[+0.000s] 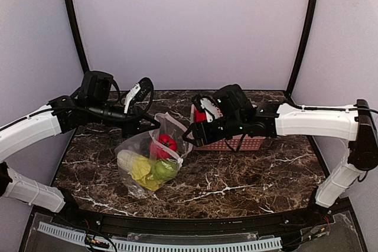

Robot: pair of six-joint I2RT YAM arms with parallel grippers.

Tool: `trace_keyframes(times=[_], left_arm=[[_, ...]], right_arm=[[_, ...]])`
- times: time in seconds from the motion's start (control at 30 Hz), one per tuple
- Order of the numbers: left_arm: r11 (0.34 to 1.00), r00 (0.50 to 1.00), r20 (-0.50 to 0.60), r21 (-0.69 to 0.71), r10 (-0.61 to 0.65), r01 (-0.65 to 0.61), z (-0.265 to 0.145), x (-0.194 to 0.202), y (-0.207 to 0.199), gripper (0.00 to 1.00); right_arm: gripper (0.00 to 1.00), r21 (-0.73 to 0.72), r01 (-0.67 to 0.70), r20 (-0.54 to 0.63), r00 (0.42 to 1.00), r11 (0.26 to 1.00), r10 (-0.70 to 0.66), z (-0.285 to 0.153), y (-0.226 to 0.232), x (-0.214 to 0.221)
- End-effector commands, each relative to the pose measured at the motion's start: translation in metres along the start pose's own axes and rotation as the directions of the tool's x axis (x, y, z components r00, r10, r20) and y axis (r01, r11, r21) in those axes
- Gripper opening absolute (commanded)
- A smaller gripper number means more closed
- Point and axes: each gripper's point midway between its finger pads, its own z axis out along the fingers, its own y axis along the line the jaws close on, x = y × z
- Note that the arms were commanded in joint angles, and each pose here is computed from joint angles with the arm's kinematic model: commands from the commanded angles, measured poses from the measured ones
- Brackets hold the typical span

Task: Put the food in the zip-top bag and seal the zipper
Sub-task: Adjust the zipper food storage bag at the center of the board.

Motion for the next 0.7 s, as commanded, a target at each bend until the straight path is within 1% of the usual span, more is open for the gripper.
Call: trace_keyframes(times=[0.0, 0.07, 0.1, 0.13, 0.23, 0.27, 0.33, 0.37, 0.4, 0.43, 0.47, 0.5, 0.57, 0.67], left_arm=[[1.000, 0.999, 0.041, 0.008, 0.027, -0.028, -0.005, -0.009, -0.007, 0.01], [1.000, 0.999, 0.041, 0.007, 0.028, -0.028, -0.006, -0.009, -0.007, 0.01], [1.000, 0.999, 0.041, 0.005, 0.029, -0.030, -0.006, -0.009, -0.006, 0.01], [1.000, 0.999, 0.041, 0.005, 0.030, -0.030, -0.006, -0.009, -0.006, 0.01], [1.000, 0.999, 0.042, -0.015, 0.027, -0.026, -0.007, -0.010, -0.004, 0.01], [0.999, 0.999, 0.038, -0.028, 0.022, -0.021, -0.009, -0.011, -0.003, 0.01], [0.994, 0.999, 0.031, -0.112, 0.013, -0.010, -0.017, -0.015, 0.008, 0.01], [0.982, 0.999, 0.040, -0.189, 0.014, -0.006, -0.024, -0.023, 0.019, 0.01], [0.964, 0.999, 0.030, -0.265, -0.012, 0.019, -0.032, -0.022, 0.029, 0.01], [0.953, 0.999, 0.051, -0.301, -0.012, 0.027, -0.041, -0.033, 0.033, 0.01], [0.931, 0.998, 0.056, -0.361, -0.041, 0.059, -0.052, -0.034, 0.041, 0.01], [0.921, 0.996, 0.080, -0.384, -0.043, 0.071, -0.062, -0.043, 0.042, 0.01], [0.900, 0.992, 0.114, -0.424, -0.061, 0.104, -0.080, -0.053, 0.042, 0.01], [0.880, 0.982, 0.161, -0.445, -0.100, 0.163, -0.099, -0.061, 0.038, 0.01]], right_arm=[[0.63, 0.025, -0.051, -0.050, 0.997, 0.998, 0.053, 0.016, -0.009, 0.005], [0.58, 0.020, -0.058, -0.067, 0.996, 0.998, 0.059, 0.022, -0.009, 0.005], [0.53, 0.008, -0.056, -0.072, 0.996, 0.998, 0.056, 0.023, -0.006, 0.004], [0.44, -0.005, -0.053, -0.074, 0.996, 0.999, 0.053, 0.025, -0.004, 0.001], [0.03, -0.078, -0.021, -0.050, 0.999, 0.997, 0.018, 0.017, 0.019, -0.023], [0.00, -0.110, -0.002, -0.031, 1.000, 0.994, -0.001, 0.009, 0.031, -0.038], [0.00, -0.196, 0.072, 0.038, 0.997, 0.978, -0.066, -0.015, 0.063, -0.072], [0.00, -0.248, 0.118, 0.074, 0.992, 0.961, -0.103, -0.029, 0.082, -0.085], [0.00, -0.290, 0.168, 0.117, 0.983, 0.942, -0.139, -0.044, 0.101, -0.098], [0.00, -0.326, 0.214, 0.156, 0.973, 0.921, -0.170, -0.057, 0.117, -0.107], [0.00, -0.354, 0.252, 0.185, 0.963, 0.901, -0.197, -0.068, 0.131, -0.113], [0.00, -0.371, 0.280, 0.210, 0.954, 0.885, -0.213, -0.077, 0.141, -0.117], [0.00, -0.394, 0.305, 0.233, 0.946, 0.867, -0.227, -0.086, 0.152, -0.121], [0.00, -0.383, 0.299, 0.228, 0.948, 0.874, -0.224, -0.083, 0.149, -0.119]])
